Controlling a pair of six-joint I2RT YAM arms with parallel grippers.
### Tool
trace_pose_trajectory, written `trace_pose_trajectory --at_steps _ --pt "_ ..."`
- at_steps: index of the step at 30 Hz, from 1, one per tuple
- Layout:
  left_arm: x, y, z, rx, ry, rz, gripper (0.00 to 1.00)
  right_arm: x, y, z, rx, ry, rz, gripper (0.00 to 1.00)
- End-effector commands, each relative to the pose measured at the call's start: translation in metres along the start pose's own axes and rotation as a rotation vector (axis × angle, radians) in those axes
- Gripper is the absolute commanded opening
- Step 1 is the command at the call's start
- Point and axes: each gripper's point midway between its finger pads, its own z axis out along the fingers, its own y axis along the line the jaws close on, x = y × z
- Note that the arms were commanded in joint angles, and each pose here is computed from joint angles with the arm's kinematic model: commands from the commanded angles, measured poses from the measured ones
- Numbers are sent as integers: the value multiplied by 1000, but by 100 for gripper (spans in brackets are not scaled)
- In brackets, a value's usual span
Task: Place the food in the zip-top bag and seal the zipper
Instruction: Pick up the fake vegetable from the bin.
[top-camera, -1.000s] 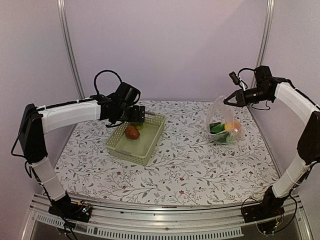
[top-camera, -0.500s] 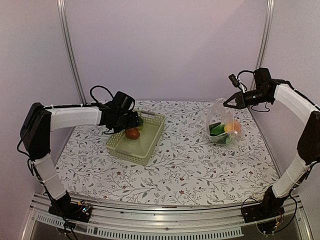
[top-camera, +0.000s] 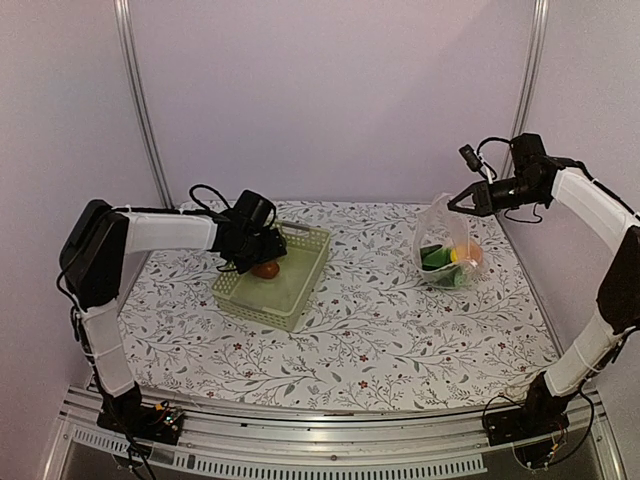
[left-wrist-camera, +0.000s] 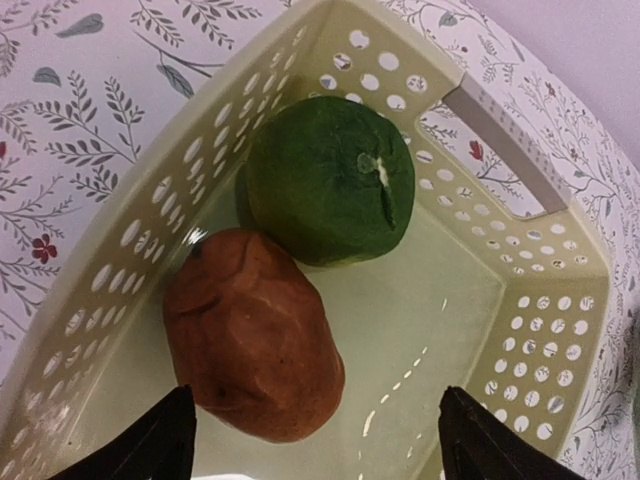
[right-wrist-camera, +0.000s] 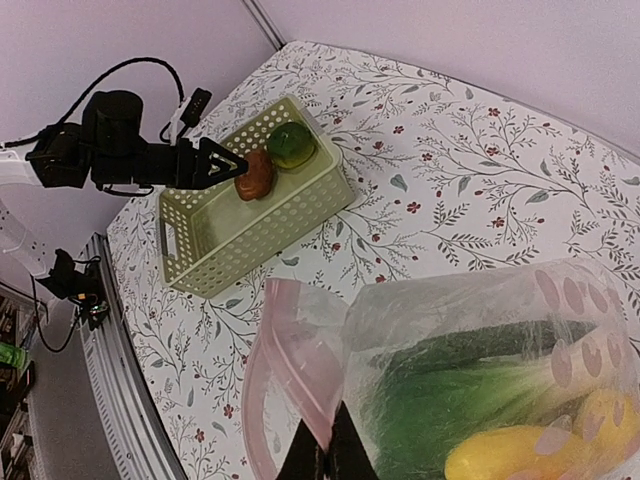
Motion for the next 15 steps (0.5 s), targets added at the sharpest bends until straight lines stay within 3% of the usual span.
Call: trace_pose_trajectory --at_steps 1,15 --pt "-10 4 11 0 -6 -65 84 -1 9 -3 -17 -15 -23 0" --pt "-10 7 42 -22 22 -58 81 3 8 -3 -10 -8 -20 0"
